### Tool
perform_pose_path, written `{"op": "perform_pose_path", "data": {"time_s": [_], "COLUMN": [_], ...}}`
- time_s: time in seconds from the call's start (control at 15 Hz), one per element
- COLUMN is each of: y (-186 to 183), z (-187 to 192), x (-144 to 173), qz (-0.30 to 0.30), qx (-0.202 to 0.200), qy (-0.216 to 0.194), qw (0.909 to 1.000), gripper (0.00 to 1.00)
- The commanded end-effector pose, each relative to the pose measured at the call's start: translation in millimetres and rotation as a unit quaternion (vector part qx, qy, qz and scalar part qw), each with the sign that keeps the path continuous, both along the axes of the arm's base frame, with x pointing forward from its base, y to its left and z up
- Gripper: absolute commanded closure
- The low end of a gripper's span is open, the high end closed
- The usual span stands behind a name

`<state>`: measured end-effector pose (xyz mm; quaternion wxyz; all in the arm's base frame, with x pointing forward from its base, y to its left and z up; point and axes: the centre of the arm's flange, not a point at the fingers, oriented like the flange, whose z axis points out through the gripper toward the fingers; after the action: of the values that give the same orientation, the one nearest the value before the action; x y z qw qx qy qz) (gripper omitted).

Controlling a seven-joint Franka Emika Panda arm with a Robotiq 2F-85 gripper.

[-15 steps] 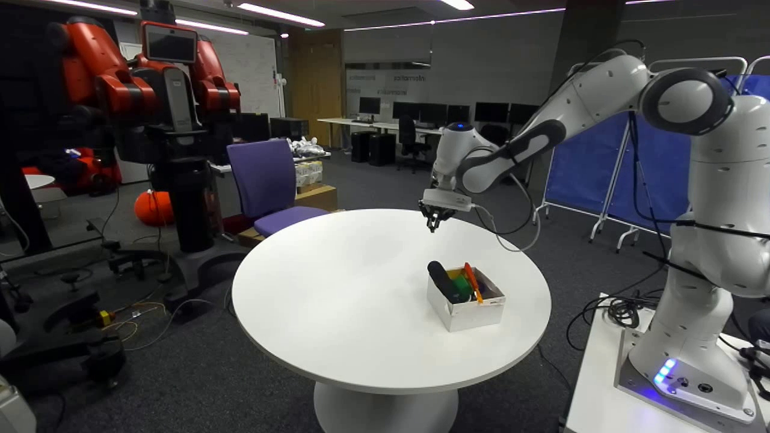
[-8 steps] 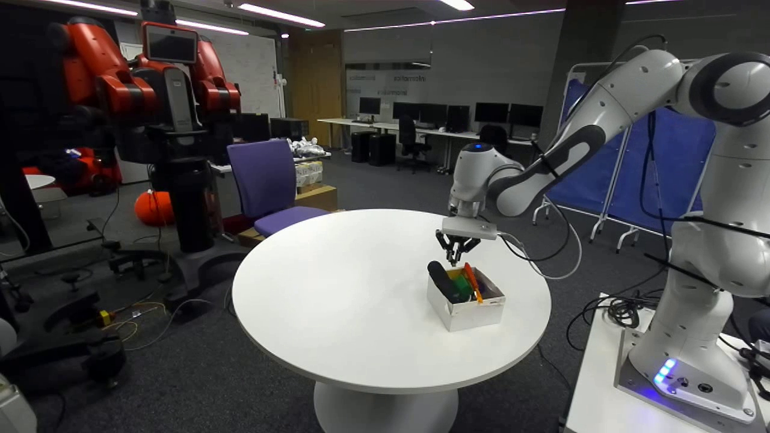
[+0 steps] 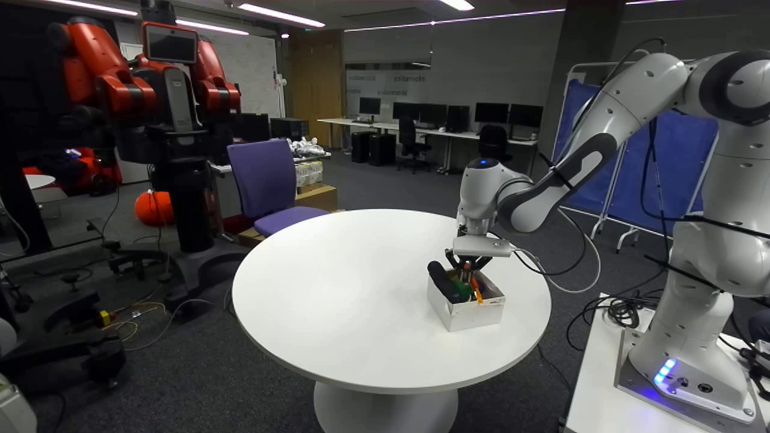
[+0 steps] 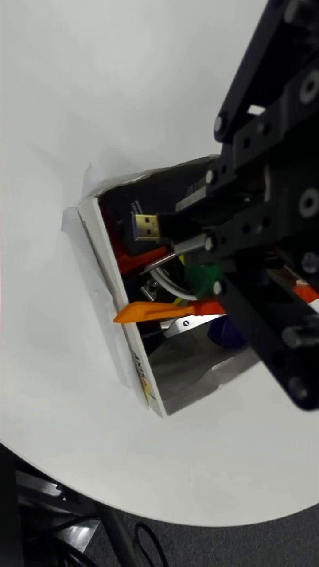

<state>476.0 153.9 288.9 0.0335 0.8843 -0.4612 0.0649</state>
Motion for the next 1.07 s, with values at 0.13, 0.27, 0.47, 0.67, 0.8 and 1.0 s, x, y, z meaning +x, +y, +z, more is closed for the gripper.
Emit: {"op": "perform_pose_path", "data": {"time_s": [0.13, 0.27, 0.47, 0.67, 0.8, 1.0], "y": [-4, -6, -13, -19, -22, -26], "z": [2, 4, 7, 11, 14, 19], "x": [-14, -15, -11, -8, -6, -5], "qz": [0.004, 0.005, 0.006, 0.018, 0.029, 0.044], "qx": [0.0, 0.001, 0.009, 0.021, 0.035, 0.056], "qy": [-0.002, -0.001, 0.0, 0.007, 0.012, 0.026], "qw": [1.0, 1.0, 0.9999, 0.9996, 0.9989, 0.9971], "gripper": [0.96, 0.96, 0.96, 0.96, 0.96, 0.96]}}
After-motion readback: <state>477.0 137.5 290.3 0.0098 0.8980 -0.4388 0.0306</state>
